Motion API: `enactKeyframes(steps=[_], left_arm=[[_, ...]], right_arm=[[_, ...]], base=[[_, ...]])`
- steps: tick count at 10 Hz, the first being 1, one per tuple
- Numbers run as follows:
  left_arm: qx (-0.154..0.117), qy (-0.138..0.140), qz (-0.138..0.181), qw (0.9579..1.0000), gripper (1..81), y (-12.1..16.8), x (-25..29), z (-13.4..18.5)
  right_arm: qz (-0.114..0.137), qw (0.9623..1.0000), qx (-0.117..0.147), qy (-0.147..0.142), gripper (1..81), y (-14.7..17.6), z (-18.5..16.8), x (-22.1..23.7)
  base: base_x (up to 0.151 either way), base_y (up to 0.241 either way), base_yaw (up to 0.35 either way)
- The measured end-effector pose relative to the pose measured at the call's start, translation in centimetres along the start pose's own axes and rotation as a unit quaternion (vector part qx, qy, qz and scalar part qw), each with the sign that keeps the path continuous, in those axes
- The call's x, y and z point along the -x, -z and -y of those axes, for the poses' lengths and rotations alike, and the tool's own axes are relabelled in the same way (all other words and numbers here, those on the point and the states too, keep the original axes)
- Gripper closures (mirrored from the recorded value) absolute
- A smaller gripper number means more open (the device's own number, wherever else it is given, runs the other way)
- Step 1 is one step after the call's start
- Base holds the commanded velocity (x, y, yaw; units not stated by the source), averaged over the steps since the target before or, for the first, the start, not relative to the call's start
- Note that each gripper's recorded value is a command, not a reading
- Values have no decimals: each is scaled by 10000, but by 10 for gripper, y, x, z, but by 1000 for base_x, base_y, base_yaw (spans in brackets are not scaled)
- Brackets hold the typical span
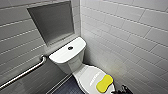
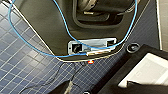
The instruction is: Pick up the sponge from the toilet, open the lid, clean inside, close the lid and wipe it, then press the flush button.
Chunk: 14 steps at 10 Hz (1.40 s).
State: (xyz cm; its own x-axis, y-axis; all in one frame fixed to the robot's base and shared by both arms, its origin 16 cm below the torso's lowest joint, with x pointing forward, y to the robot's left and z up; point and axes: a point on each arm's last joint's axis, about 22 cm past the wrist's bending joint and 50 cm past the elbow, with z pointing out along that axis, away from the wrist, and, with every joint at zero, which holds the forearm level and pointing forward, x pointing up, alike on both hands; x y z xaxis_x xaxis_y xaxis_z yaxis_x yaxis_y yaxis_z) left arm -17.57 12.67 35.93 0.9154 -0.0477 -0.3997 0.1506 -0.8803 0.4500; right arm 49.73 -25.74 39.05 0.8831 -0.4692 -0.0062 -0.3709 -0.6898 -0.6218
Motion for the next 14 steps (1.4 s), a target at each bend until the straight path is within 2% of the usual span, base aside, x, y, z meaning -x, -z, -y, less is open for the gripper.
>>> enactKeyframes(steps=[2, 4, 6, 8, 11, 14], left_arm=[[-26, -35, -66, 10000, 10, -11, -17, 7], [-51, -94, -196, 9998, 10, -20, -41, 15], [-52, -93, -183, 9998, 10, -22, -40, 16], [-40, -70, -155, 9998, 10, -22, -37, 14], [-33, 6, -20, 10000, 10, -21, -25, 12], [-32, 6, -16, 10000, 10, -21, -25, 12]], right_arm=[[-224, 9997, -102, 90, 10, -13, 14, -35], [-267, 9994, -217, 100, 10, -29, 28, -45], [-295, 9993, -224, 88, 10, -41, 32, -48], [-235, 9994, -255, -81, 10, -53, 41, -46], [-171, 9990, -192, -359, 10, -66, 33, -46], [-329, 9976, -206, -582, 10, -64, 37, -66]], base=[[0, 0, 0], [0, 0, 0], [0, 0, 0], [0, 0, 0], [0, 0, 0], [0, 0, 0]])
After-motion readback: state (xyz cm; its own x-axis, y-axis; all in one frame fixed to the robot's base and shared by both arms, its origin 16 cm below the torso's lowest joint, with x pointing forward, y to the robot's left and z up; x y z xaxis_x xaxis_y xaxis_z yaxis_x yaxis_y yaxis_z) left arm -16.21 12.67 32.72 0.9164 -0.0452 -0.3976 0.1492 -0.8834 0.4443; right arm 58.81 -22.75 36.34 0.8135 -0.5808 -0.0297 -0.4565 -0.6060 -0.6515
